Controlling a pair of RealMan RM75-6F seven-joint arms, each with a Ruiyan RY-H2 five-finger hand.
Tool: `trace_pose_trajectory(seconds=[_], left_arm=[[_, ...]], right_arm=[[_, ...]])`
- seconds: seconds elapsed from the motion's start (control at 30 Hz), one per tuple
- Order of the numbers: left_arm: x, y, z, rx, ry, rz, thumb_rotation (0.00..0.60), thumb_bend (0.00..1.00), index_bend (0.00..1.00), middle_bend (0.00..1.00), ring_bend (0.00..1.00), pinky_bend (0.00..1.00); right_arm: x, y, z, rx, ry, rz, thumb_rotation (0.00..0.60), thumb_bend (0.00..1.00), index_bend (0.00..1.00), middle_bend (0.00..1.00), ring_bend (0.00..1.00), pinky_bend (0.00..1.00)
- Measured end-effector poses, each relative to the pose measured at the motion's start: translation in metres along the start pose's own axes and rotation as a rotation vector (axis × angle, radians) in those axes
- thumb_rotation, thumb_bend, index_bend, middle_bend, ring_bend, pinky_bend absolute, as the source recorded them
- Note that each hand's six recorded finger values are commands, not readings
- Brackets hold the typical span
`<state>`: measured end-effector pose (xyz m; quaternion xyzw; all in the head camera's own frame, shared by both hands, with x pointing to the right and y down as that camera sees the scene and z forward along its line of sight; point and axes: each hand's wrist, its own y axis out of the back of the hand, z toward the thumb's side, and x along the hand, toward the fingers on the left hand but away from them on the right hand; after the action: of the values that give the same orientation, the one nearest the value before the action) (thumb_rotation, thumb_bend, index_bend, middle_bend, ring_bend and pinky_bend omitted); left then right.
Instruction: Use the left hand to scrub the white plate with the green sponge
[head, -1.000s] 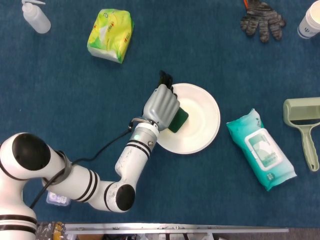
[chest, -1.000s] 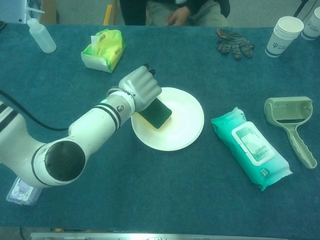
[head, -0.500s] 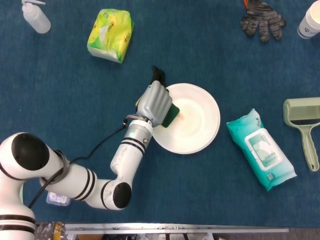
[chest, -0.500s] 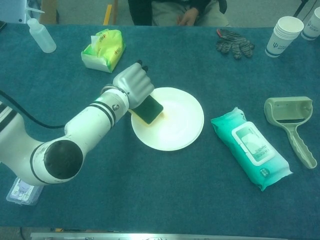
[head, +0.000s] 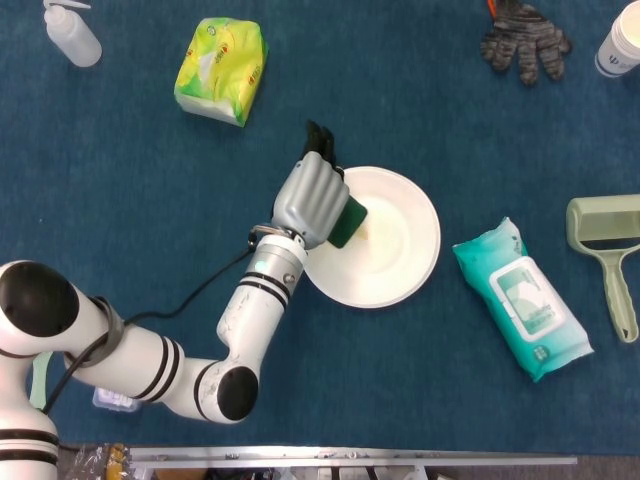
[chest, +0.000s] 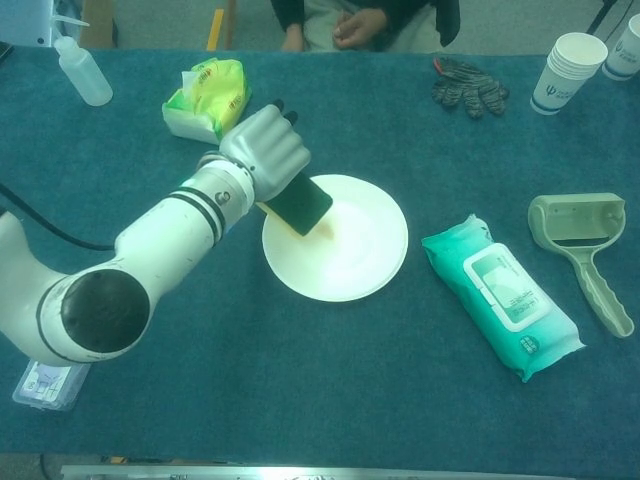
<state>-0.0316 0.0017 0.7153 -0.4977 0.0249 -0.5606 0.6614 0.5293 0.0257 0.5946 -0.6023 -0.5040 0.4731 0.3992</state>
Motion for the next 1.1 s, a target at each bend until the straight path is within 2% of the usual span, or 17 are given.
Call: trace_pose_trajectory(seconds=[0.23,0.4,0.73,1.1], left_arm=[[0.0,0.009,0.013,-0.036,-0.037,0.033,0.552,0.3,0.48,0.27,0.1,0.1],[0.001,0.009,0.019,-0.049,-0.052,0.024,0.552,0.3,0.48,0.27,0.1,0.1],[0.001,0.0,0.035,0.057,-0.074,0.017,0.551,0.3,0.49,0.27,0.1,0.1],[0.006,-0.005,0.035,0.122,-0.053,0.014,0.567,0.3,0.5,0.27,0.1,0.1]], right_arm=[[0.0,0.0,0.0,0.003,-0.003,0.001,0.587,0.32,0.3,0.32,0.21,0.4],[0.0,0.0,0.0,0.003,-0.003,0.001,0.586,0.32,0.3,0.32,0.21,0.4],[0.0,0.001,0.0,0.004,-0.003,-0.002,0.586,0.32,0.3,0.32,0.21,0.4],[0.0,0.001,-0.003,0.003,-0.009,0.002,0.588,0.32,0.3,0.32,0.21,0.4]])
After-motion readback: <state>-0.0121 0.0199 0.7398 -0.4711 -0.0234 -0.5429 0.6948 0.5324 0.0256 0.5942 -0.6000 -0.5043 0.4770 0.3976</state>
